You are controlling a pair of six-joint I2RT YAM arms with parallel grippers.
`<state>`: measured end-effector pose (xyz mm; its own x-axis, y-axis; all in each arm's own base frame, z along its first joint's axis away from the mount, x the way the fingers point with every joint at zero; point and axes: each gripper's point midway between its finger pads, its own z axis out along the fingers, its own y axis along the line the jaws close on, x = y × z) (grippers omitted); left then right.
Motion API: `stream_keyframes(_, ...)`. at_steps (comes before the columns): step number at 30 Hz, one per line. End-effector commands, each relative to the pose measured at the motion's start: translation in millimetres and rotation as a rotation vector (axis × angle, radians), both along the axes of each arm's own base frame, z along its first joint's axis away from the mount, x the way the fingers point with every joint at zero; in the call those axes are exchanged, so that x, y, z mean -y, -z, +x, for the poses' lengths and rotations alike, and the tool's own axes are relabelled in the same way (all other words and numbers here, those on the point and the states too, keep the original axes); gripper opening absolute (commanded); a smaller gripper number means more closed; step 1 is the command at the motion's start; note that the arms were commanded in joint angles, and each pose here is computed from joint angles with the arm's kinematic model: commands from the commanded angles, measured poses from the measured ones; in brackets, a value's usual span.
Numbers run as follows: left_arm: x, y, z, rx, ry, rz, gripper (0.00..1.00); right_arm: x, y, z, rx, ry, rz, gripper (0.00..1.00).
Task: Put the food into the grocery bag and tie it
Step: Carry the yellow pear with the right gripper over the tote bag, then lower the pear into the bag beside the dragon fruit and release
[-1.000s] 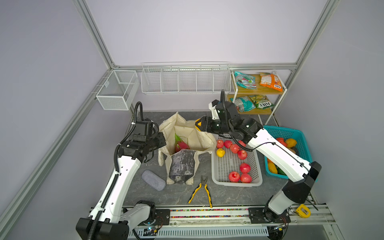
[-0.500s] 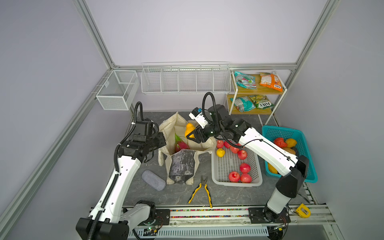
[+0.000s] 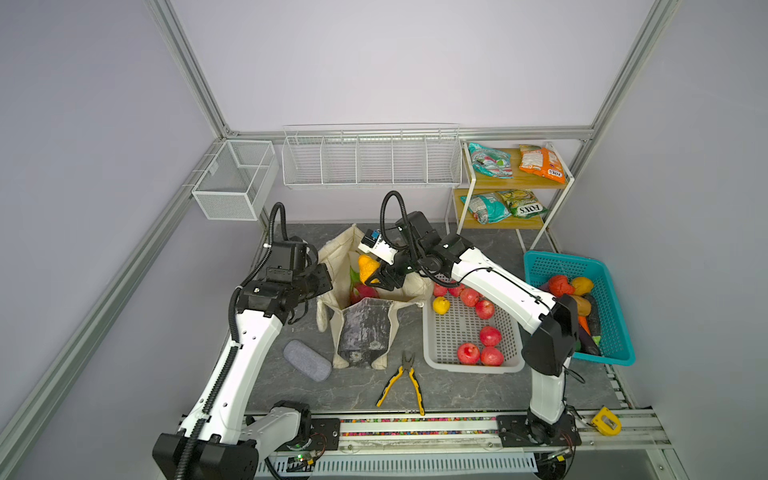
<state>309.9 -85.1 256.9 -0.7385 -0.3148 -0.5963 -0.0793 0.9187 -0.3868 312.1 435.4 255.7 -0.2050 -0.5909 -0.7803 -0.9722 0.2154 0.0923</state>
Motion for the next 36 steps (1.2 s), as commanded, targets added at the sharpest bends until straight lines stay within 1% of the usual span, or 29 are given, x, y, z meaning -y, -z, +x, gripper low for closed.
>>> stream_keyframes(1,1,-8,2,0.029,0.011,-0.006,0.0,-6,10,2,0.049,-0.078,-0.037,0.43)
stream_keyframes(5,1,-6,2,0.027,0.011,-0.005,0.0,-11,31,10,0.041,-0.083,-0.081,0.43)
stream_keyframes(8,2,-5,3,0.025,0.01,-0.009,0.0,-14,45,10,0.028,-0.091,-0.109,0.43)
stream_keyframes(16,3,-6,6,0.03,0.01,-0.016,0.0,-24,74,-13,-0.014,-0.144,-0.152,0.43)
stream_keyframes(22,5,-5,7,0.032,0.014,-0.022,0.0,-26,96,-28,-0.04,-0.16,-0.213,0.44)
stream_keyframes(30,5,-6,5,0.034,0.014,-0.024,0.0,-16,136,-17,-0.07,-0.078,-0.336,0.45)
stream_keyframes(36,4,-5,3,0.029,0.012,-0.028,0.0,-12,157,-17,-0.103,-0.046,-0.393,0.48)
